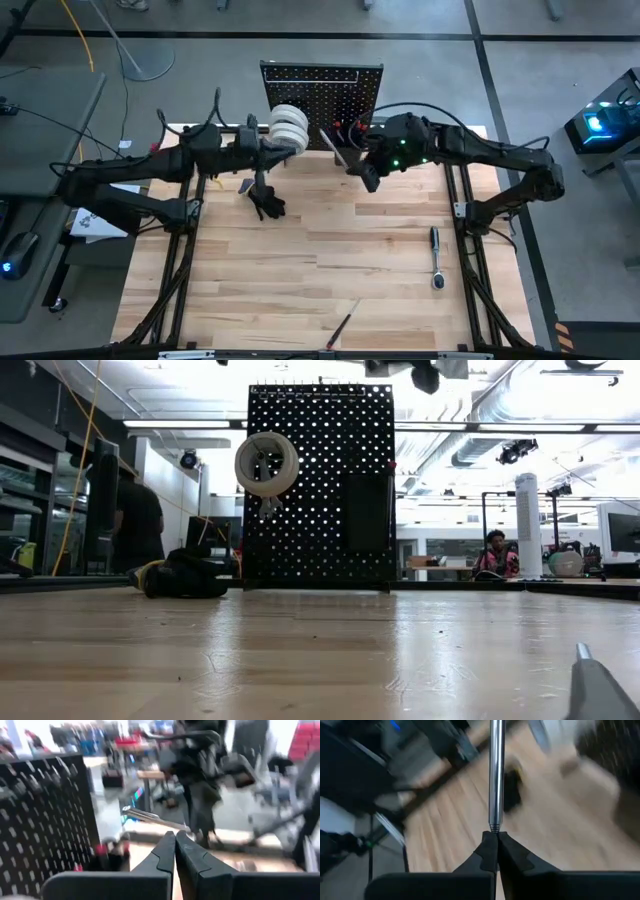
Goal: Hang tools onto peg board
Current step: Put the silver magnetic telescoping into the black bin on the peg board
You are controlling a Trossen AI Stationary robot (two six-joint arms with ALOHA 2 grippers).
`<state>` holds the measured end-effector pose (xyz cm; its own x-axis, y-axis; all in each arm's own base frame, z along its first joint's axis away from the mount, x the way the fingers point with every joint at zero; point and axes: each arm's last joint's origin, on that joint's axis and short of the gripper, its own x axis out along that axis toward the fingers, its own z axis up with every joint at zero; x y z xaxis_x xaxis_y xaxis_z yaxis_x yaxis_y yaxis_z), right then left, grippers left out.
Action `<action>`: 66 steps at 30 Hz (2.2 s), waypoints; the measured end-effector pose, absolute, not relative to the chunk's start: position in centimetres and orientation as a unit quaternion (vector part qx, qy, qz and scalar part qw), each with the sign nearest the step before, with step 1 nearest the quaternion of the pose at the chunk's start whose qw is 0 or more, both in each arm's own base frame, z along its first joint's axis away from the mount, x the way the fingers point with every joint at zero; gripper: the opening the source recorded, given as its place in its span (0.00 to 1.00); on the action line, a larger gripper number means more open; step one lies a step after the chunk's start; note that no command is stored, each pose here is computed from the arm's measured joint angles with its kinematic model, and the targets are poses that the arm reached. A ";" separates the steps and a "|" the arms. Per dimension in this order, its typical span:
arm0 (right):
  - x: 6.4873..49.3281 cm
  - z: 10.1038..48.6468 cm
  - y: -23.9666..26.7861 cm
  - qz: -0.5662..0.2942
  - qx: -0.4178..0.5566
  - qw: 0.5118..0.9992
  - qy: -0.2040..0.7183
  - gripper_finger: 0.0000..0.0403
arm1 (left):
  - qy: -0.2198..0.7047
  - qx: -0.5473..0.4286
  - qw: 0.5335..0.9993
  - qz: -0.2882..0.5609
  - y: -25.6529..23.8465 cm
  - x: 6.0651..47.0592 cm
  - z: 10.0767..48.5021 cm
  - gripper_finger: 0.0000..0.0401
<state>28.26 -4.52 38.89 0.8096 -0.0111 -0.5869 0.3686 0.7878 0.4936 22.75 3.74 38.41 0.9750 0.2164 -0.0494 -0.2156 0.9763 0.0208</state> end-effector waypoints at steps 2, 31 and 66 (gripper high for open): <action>28.9 39.8 -4.1 -0.091 0.283 0.925 0.238 0.00 | -0.021 0.001 0.993 0.117 4.0 23.3 39.1 0.02; 34.0 41.4 -2.6 -0.037 0.176 0.983 0.044 0.00 | -0.218 -0.257 0.942 -0.004 5.4 27.5 39.8 0.46; 30.4 43.4 -3.0 -0.144 0.172 0.974 0.032 0.50 | -0.090 -0.149 0.979 0.106 6.5 26.1 38.4 0.04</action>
